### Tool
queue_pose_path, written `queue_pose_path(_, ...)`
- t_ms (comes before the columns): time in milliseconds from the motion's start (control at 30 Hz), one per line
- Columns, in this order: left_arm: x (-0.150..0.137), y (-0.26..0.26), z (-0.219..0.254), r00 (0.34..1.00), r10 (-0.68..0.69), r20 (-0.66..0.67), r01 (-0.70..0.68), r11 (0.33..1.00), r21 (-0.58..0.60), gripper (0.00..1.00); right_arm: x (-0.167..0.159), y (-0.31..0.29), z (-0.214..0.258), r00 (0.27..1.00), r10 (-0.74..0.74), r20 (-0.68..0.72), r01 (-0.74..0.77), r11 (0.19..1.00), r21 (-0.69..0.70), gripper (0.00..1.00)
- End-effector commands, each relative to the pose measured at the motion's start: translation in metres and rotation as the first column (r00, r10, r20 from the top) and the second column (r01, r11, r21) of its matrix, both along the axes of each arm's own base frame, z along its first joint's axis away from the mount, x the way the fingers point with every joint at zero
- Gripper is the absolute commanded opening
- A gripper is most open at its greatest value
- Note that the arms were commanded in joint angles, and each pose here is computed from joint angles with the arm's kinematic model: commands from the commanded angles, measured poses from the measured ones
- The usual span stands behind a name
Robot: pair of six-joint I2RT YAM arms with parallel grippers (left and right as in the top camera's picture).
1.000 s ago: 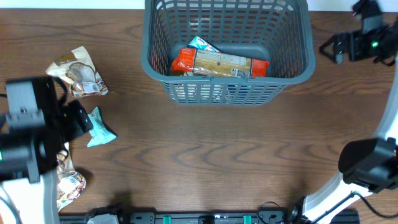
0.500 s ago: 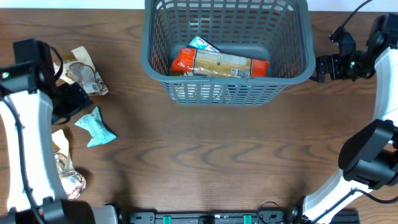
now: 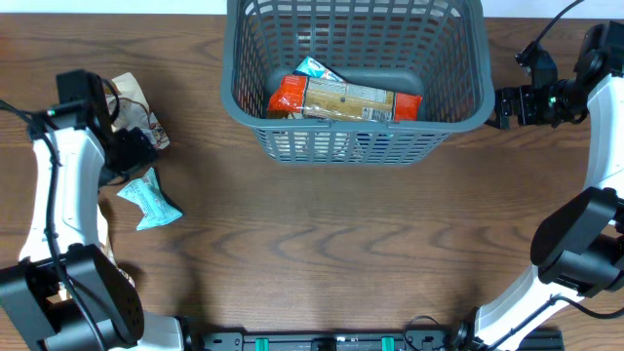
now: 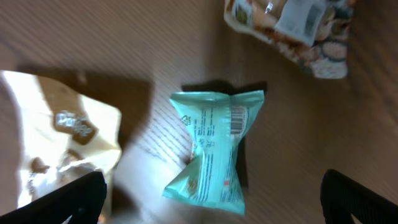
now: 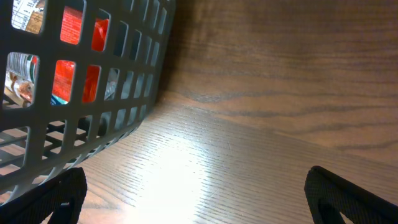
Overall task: Pack container
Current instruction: 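Reach the left gripper to the mint-green wipes packet and grasp it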
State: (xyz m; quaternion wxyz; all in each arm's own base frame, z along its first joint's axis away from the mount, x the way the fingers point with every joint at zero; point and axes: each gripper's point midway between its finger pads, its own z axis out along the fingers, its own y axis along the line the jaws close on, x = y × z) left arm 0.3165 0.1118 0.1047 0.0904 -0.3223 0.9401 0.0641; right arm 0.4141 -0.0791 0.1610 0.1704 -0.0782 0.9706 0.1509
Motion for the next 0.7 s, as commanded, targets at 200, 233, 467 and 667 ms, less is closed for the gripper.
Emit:
queue_pose_path(200, -0.038, -0.019, -0.073, 0.99, -0.109, -0.093, 0.102, 0.992, -0.074, 0.99, 0.0, 0.005, 0.003, 1.0, -0.006, 0.003, 0.005, 1.0, 0.021, 0.99)
queue_pose_path(233, -0.04, -0.019, -0.078, 0.988, -0.119, -0.096, 0.112, 0.991, -0.075, 0.99, -0.001, 0.005, 0.003, 1.0, -0.006, 0.003, 0.006, 1.0, 0.021, 0.99)
queue_pose_path(467, -0.045, -0.02, -0.097, 0.989, -0.128, -0.075, 0.123, 0.99, -0.065, 0.99, -0.004, 0.006, 0.002, 1.0, -0.006, -0.012, 0.006, 1.0, 0.026, 0.99)
queue_pose_path(667, -0.039, -0.017, -0.101, 0.991, -0.125, -0.045, 0.123, 0.991, -0.043, 0.75, -0.006, 0.007, 0.002, 1.0, -0.006, -0.022, 0.006, 1.0, 0.03, 0.99)
